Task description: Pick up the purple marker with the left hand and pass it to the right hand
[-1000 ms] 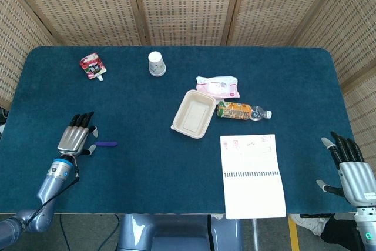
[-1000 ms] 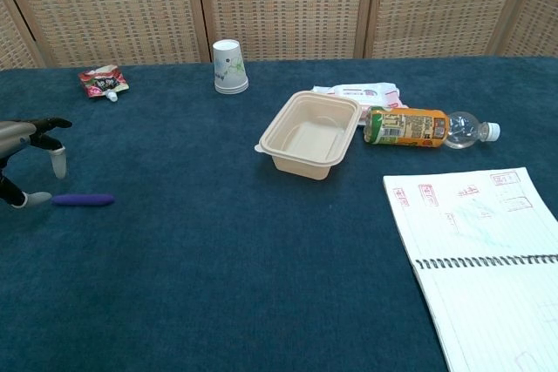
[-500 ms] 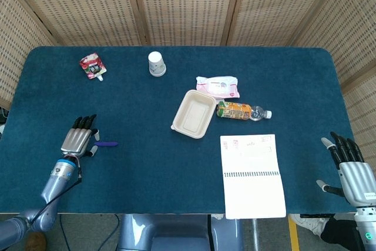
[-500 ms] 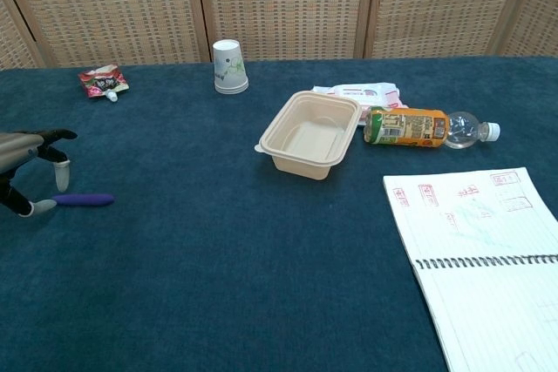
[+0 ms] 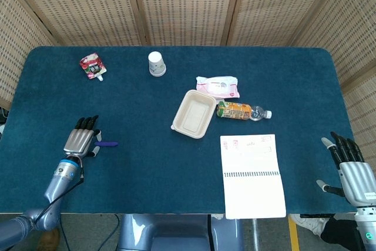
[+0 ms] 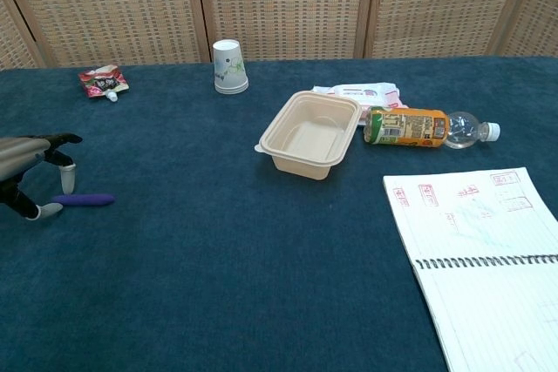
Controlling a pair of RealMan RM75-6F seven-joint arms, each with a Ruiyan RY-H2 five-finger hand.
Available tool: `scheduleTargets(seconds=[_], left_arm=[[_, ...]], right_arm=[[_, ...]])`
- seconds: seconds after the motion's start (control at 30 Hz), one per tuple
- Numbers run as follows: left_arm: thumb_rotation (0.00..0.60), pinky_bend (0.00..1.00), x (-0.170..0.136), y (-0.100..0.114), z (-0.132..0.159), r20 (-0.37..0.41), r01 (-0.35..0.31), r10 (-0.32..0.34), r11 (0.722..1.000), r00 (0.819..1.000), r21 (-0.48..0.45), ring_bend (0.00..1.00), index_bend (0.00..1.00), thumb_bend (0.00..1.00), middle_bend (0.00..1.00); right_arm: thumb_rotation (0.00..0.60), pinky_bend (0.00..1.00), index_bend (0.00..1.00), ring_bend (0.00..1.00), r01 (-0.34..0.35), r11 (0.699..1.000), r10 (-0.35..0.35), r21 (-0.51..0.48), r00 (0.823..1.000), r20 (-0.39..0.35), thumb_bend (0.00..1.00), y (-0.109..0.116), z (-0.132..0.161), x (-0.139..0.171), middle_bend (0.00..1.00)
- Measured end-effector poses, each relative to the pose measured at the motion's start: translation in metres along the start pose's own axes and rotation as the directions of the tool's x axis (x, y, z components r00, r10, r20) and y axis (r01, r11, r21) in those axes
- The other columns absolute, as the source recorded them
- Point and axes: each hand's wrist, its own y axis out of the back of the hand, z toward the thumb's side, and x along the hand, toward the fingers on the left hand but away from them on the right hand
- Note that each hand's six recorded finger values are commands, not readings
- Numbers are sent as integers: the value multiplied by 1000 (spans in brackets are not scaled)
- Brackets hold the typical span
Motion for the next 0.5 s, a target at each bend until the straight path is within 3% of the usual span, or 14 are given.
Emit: scheduleTargets(seconds=[0.5], left_arm=[[600,0,3,-5,4,0,4,-4,1000,1000,9,0,538,415,0]], right_arm=[[600,0,126,0,-5,1000,5,-6,1000,2,0,0,-1,0,0]])
